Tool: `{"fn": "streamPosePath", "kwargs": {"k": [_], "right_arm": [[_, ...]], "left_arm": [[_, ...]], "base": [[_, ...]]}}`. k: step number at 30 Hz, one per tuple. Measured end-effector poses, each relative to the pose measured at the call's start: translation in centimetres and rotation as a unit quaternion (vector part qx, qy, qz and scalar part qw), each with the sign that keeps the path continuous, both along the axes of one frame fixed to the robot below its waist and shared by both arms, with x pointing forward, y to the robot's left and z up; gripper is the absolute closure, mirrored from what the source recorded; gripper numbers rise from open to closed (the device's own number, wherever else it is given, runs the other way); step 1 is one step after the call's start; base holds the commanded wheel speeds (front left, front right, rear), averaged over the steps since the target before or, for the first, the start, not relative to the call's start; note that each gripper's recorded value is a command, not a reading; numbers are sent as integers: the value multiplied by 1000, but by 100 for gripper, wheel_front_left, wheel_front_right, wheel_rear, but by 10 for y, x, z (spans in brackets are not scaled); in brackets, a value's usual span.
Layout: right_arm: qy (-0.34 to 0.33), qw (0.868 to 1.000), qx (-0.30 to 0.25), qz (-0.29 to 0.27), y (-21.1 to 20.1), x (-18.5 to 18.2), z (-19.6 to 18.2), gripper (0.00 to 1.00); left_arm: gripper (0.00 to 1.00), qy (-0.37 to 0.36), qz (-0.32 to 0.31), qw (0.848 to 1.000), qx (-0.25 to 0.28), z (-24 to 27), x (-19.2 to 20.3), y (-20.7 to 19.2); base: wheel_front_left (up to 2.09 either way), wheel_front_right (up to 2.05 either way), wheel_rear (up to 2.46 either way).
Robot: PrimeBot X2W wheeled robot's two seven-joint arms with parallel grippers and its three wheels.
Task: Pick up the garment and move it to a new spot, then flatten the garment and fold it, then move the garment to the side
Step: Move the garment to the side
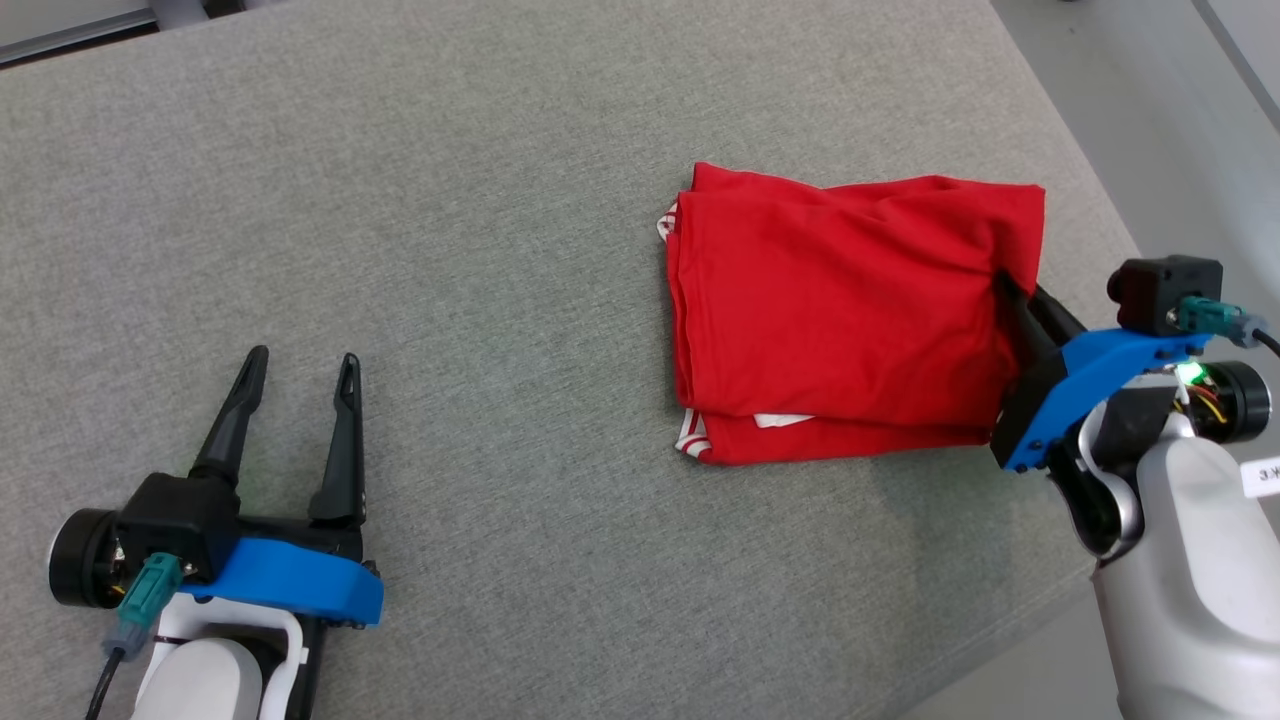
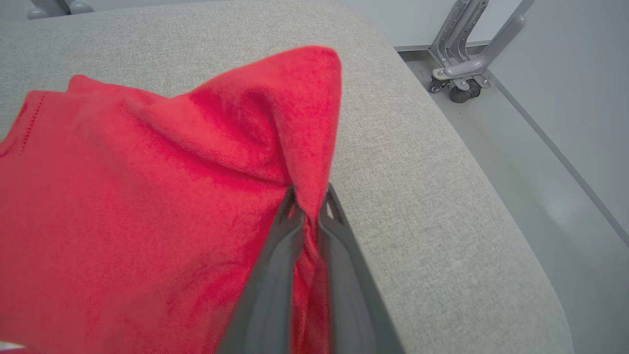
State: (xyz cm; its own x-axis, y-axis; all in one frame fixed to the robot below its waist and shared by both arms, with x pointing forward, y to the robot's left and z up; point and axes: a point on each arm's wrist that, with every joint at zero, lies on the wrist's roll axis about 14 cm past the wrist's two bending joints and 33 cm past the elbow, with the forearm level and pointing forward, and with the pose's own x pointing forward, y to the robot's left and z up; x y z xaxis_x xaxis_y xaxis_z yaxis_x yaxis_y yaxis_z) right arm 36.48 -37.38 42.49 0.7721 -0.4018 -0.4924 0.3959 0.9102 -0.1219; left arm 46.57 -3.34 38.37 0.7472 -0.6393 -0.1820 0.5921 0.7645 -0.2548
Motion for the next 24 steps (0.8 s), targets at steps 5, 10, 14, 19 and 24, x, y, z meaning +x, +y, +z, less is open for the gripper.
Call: {"fn": "streamPosePath", "kwargs": {"k": [5,10,14,19,24], "right_arm": [[-12,1000,-6,15,-3,33,8,100],[-24,999,-29,19,-23,66,27,100],[-22,998,-56,6,-47,77,39,100],[-13,996,-87,-11,-75,88,48,100],[-11,992,-127,-13,-87,95,53,0]], "left_arm": [[0,-2,8,1000,8,2,3,10],[0,-7,39,999,20,4,6,35],[0,-5,59,998,27,3,7,51],[0,-1,90,995,33,0,4,74],[0,5,105,994,37,-5,1,85]], "base": [[0,0,0],[0,0,0],[0,0,0],[0,0,0],[0,0,0]]}}
